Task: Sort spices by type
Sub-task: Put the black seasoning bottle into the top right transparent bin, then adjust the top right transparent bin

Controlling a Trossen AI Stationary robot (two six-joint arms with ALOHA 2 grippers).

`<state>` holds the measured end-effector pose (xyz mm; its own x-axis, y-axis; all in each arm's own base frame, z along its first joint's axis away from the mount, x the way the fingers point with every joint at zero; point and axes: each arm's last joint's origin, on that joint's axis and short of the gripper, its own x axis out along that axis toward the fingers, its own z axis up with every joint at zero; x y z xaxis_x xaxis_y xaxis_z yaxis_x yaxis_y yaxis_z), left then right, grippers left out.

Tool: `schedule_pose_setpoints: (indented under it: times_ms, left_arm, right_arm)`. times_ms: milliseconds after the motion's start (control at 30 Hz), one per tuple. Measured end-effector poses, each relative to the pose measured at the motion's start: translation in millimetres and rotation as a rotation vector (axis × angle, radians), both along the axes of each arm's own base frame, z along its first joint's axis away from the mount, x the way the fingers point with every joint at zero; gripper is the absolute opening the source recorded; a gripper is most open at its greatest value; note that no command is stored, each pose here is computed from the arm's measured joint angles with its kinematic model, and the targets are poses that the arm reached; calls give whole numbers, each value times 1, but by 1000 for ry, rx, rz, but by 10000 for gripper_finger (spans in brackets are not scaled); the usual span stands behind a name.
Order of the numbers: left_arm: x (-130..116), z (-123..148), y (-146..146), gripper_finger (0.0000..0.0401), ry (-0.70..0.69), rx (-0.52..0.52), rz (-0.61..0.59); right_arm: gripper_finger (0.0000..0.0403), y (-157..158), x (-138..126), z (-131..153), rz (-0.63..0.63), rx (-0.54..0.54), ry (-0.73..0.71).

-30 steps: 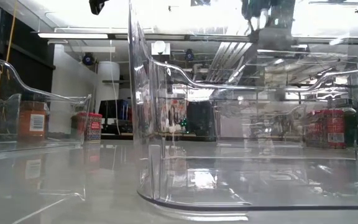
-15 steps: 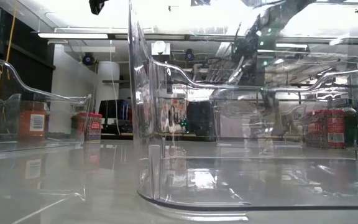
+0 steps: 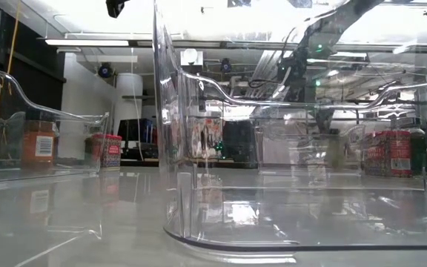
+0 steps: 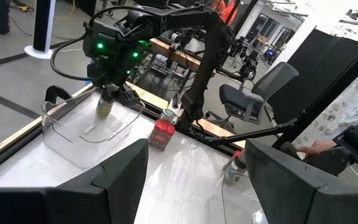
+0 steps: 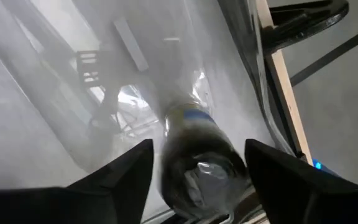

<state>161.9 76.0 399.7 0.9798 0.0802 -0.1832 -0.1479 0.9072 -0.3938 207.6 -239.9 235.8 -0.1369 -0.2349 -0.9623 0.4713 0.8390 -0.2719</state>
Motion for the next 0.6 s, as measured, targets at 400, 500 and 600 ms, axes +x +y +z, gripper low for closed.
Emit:
schedule_pose_setpoints:
  times_ms: [400, 500, 600]
  left_arm:
    - [0, 0, 0, 255, 0, 0, 0]
    - [0, 0, 0, 255, 1, 10, -2]
    - [0, 0, 0, 255, 3, 30, -6]
  right_arm:
    - [280, 4, -3, 12, -9, -50, -23]
    - [281, 8, -4, 25, -10, -91, -82]
    - [280, 15, -3, 39, -1, -104, -185]
